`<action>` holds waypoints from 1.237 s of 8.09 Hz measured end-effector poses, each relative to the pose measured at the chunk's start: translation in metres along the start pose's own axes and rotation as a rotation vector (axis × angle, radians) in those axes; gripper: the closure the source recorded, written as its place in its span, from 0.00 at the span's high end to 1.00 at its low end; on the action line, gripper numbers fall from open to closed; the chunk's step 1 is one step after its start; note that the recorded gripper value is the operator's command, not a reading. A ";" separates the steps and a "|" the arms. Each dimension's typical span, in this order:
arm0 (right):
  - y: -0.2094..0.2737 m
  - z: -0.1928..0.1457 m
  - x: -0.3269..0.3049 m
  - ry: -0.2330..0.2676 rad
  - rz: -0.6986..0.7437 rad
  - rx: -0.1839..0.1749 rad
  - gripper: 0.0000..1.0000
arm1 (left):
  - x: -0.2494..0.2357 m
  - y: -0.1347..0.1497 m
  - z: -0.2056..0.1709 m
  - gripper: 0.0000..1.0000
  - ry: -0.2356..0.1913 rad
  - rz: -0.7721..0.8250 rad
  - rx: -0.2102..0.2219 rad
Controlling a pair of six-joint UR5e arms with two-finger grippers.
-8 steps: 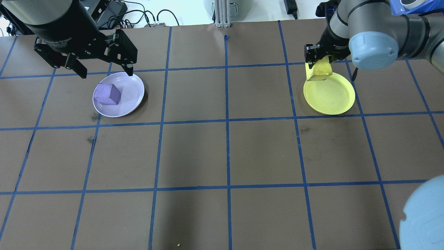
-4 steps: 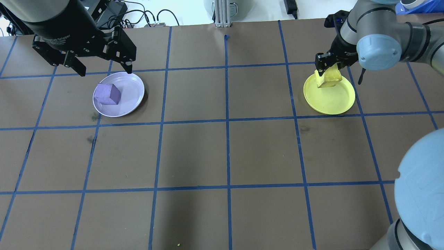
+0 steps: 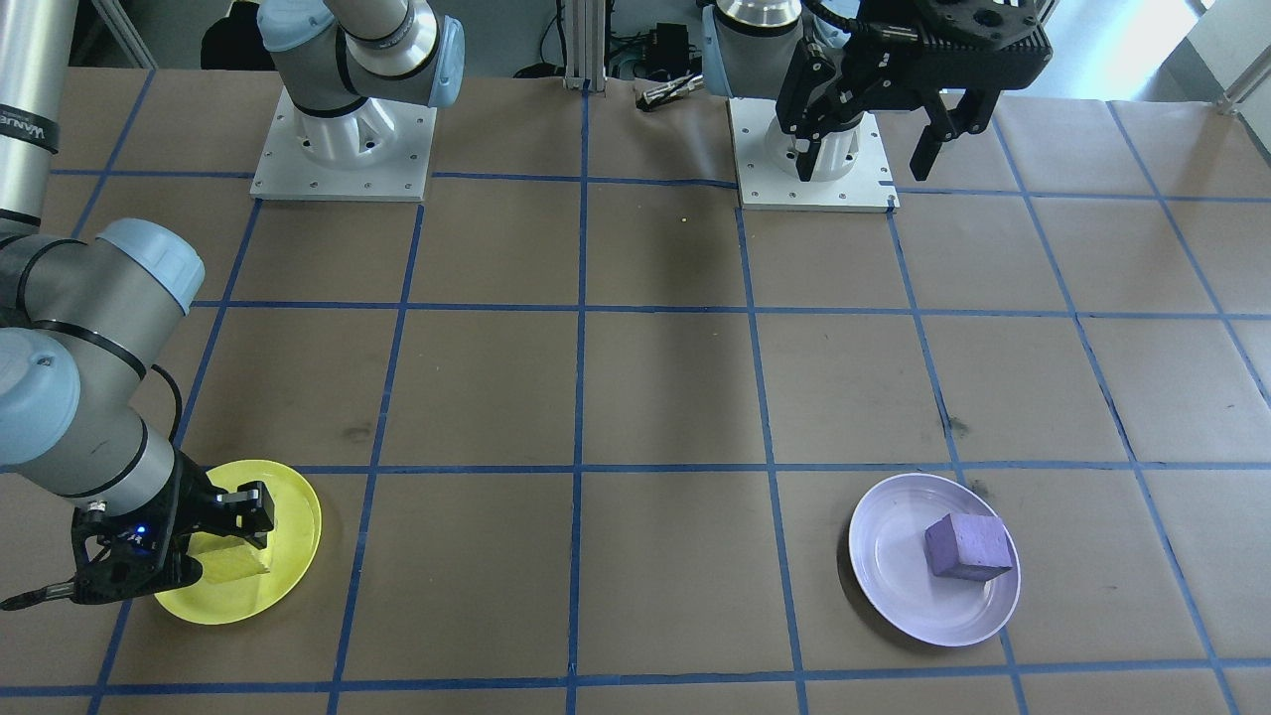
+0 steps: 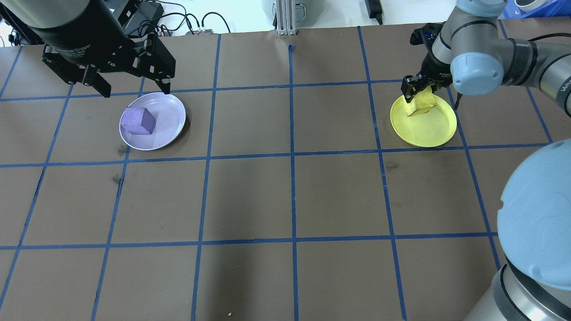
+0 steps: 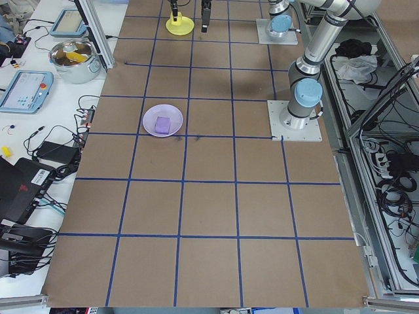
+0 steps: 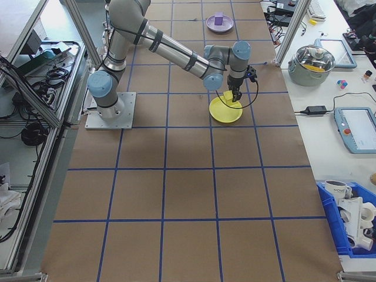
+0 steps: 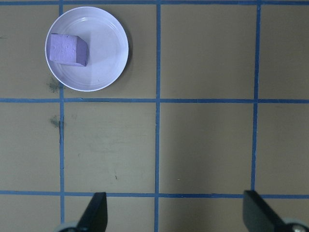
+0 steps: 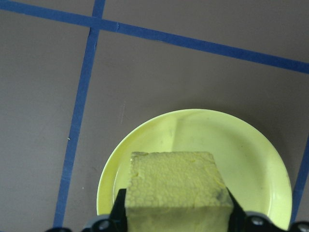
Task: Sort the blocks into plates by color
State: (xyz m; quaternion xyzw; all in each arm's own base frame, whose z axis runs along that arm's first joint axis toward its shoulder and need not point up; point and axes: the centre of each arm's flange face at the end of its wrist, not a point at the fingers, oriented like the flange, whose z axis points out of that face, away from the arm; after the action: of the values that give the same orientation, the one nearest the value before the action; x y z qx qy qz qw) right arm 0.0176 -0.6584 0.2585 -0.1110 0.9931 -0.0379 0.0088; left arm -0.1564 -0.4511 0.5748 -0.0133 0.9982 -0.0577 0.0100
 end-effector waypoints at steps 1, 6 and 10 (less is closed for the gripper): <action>-0.001 0.000 0.001 0.012 -0.019 0.002 1.00 | 0.000 0.000 0.000 1.00 0.000 0.000 0.000; 0.010 -0.048 -0.012 0.058 0.076 0.009 1.00 | 0.000 0.000 0.000 1.00 0.000 0.000 0.000; 0.060 -0.161 -0.052 0.049 0.272 0.008 1.00 | 0.000 0.000 0.000 1.00 0.000 0.000 0.001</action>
State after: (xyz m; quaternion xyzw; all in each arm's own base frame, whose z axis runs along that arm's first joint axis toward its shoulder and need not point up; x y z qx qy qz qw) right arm 0.0511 -0.5771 0.4147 0.0258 0.9987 -0.0432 -0.0098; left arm -0.1563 -0.4507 0.5752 -0.0133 0.9982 -0.0584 0.0099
